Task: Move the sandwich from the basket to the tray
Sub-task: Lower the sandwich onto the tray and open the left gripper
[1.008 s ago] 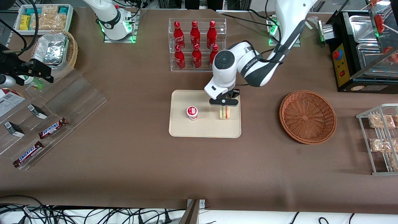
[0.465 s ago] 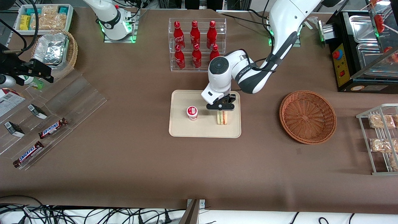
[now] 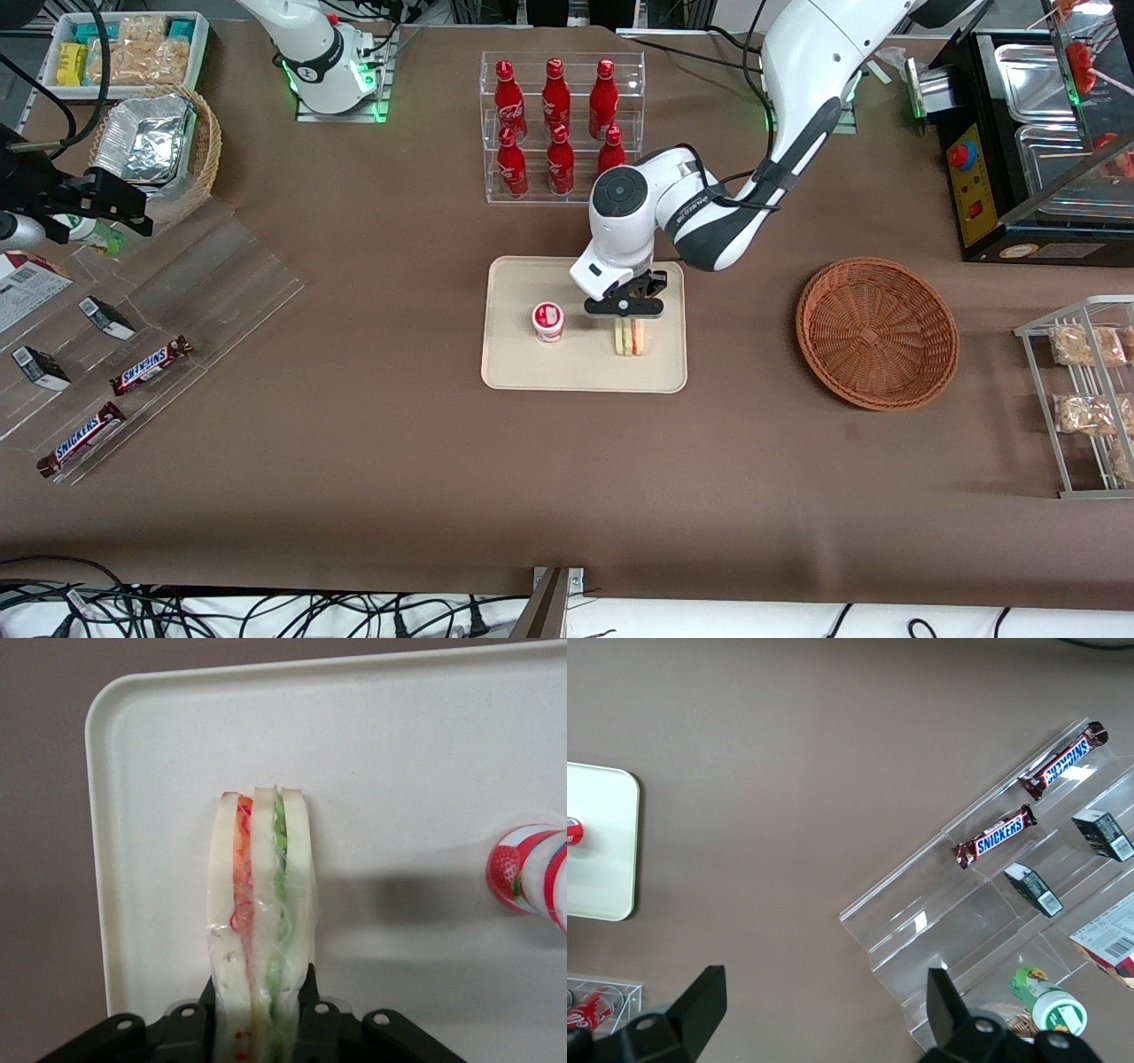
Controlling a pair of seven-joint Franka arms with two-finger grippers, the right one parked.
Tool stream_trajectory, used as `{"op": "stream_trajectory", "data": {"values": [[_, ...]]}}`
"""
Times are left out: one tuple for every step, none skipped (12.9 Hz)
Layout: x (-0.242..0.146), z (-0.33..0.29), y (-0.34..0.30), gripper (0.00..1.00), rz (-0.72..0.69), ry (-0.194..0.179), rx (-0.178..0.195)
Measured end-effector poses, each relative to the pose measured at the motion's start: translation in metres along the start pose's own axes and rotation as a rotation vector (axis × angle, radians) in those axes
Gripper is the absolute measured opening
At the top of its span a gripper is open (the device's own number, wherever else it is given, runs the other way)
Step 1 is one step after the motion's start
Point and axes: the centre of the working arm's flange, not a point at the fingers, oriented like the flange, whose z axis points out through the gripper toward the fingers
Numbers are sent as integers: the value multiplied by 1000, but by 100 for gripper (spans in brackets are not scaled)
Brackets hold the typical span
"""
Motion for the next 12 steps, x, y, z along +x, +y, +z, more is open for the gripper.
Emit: {"op": "stream_trajectory", "data": {"values": [[1, 0, -1, 35, -1, 0, 2], [1, 1, -2, 35, -2, 1, 4], [2, 1, -2, 35, -3, 1, 5], [2, 1, -3, 35, -3, 1, 6], [2, 2, -3, 35, -4, 1, 7], [3, 2, -4, 35, -5, 0, 8], [3, 2, -4, 35, -5, -1, 9], [3, 2, -4, 35, -5, -1, 9], [3, 2, -4, 35, -5, -1, 10], [3, 2, -4, 35, -5, -1, 10], [3, 2, -5, 42, -5, -1, 11], [3, 4, -5, 52, -5, -3, 15]]}}
